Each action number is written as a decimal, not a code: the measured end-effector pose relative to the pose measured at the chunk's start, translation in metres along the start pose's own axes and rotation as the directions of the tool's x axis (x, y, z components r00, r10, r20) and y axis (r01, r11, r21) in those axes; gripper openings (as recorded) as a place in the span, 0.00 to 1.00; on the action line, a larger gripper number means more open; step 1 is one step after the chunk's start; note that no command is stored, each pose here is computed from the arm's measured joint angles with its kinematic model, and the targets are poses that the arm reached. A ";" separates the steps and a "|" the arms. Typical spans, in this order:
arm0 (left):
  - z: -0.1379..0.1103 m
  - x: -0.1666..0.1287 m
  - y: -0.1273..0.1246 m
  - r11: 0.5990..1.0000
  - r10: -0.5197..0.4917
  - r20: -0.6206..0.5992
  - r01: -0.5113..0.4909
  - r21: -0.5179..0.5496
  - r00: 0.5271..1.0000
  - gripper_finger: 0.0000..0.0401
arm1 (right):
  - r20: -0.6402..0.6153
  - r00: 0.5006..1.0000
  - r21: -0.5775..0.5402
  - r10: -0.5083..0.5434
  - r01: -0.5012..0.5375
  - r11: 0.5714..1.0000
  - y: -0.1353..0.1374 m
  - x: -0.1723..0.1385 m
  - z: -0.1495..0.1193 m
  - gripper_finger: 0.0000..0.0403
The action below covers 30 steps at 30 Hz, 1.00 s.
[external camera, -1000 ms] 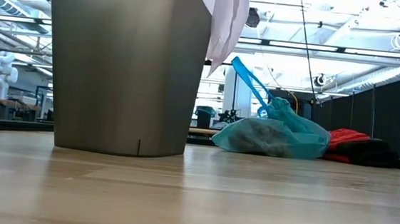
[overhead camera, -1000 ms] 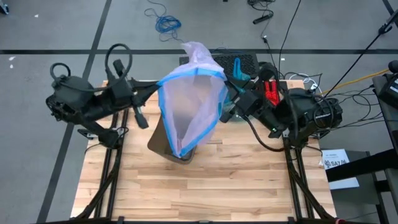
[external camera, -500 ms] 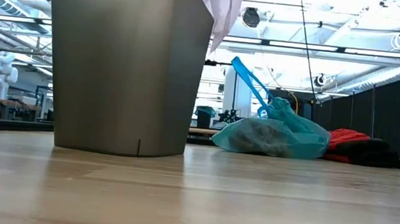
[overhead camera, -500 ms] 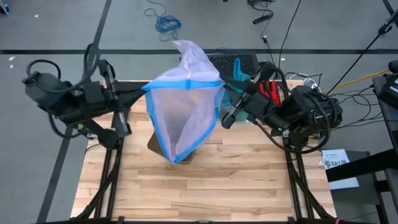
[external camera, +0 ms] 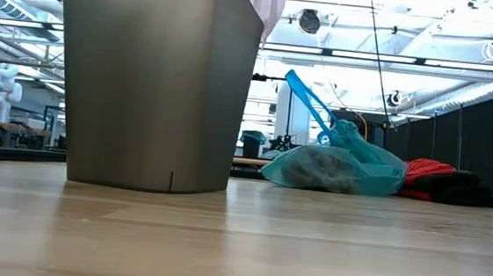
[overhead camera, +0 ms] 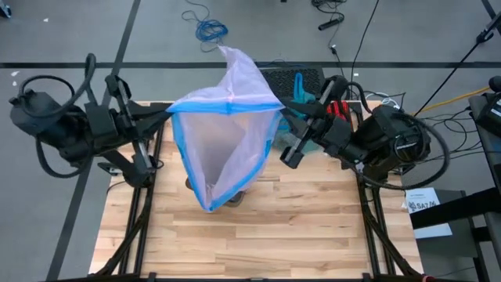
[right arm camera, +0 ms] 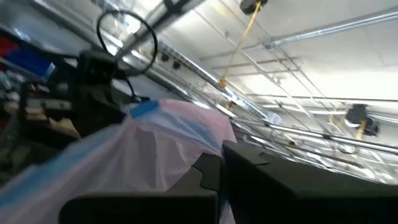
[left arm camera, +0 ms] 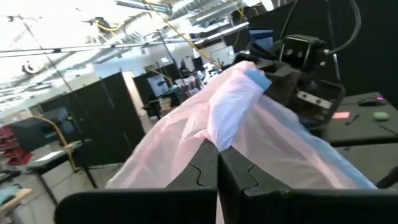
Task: Place trash/remove bag and relplace
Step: Insert the pink trash bag into the black trash bin
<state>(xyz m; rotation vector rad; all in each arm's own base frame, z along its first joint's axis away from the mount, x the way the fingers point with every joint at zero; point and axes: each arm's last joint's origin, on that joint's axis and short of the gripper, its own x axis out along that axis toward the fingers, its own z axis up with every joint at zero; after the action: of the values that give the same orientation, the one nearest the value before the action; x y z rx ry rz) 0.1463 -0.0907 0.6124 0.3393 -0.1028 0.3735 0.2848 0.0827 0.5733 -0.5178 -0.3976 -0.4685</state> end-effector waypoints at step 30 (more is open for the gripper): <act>0.017 -0.008 -0.004 0.964 0.249 -0.142 -0.230 0.137 0.958 0.00 | -0.258 0.945 -0.238 -0.203 0.142 0.961 -0.015 -0.004 0.002 0.55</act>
<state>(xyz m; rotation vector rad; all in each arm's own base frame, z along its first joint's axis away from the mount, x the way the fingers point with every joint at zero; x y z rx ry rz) 0.1397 -0.1025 0.6256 0.4152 0.0348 0.6474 0.2736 0.0736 0.5787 -0.6197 -0.1183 -0.7517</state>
